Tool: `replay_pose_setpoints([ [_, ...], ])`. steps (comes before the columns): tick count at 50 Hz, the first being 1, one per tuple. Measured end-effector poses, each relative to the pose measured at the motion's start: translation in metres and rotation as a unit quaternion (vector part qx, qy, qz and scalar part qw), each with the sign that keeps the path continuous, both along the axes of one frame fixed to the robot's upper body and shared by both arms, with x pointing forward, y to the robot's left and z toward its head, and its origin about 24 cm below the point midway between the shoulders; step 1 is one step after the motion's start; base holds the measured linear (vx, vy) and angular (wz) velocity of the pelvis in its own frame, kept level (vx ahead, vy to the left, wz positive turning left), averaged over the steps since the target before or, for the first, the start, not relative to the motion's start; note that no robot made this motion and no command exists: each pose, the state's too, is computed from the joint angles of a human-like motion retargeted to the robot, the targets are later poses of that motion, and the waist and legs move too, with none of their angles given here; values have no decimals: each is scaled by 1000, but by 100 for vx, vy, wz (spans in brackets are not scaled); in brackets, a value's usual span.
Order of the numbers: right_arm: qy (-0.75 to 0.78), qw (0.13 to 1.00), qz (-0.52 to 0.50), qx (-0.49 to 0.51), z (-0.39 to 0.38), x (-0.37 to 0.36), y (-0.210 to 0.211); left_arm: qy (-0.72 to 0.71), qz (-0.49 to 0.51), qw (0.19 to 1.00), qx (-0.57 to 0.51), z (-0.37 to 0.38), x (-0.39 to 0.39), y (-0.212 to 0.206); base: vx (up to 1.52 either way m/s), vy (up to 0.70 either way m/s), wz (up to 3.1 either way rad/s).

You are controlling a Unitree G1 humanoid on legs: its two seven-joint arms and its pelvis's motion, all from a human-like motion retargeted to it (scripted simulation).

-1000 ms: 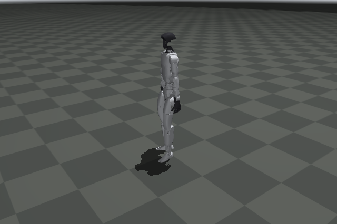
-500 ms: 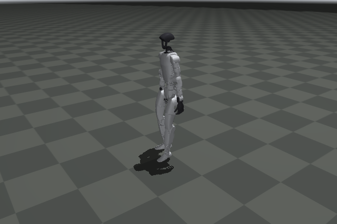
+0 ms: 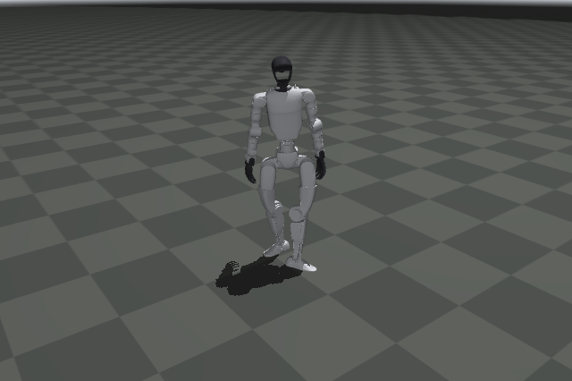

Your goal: In place motions

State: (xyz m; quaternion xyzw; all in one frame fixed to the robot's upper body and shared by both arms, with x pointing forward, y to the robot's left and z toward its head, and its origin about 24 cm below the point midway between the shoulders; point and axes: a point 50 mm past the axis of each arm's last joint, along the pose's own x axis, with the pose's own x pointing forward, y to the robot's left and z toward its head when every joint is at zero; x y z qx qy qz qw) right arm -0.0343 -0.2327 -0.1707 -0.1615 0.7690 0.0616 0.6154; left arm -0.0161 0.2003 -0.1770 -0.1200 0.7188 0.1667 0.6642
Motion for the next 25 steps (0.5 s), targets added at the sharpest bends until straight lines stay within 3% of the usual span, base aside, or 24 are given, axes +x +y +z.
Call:
replay_pose_setpoints([
  [12, -198, 976, 32, 82, -2, 110, 35, 73, 122, 990, -19, 6, -63, -24, 10, 9, -8],
  [25, -118, 991, 12, 66, -7, 58, 26, -49, 22, 998, -41, -4, 22, -19, 20, 19, 81],
])
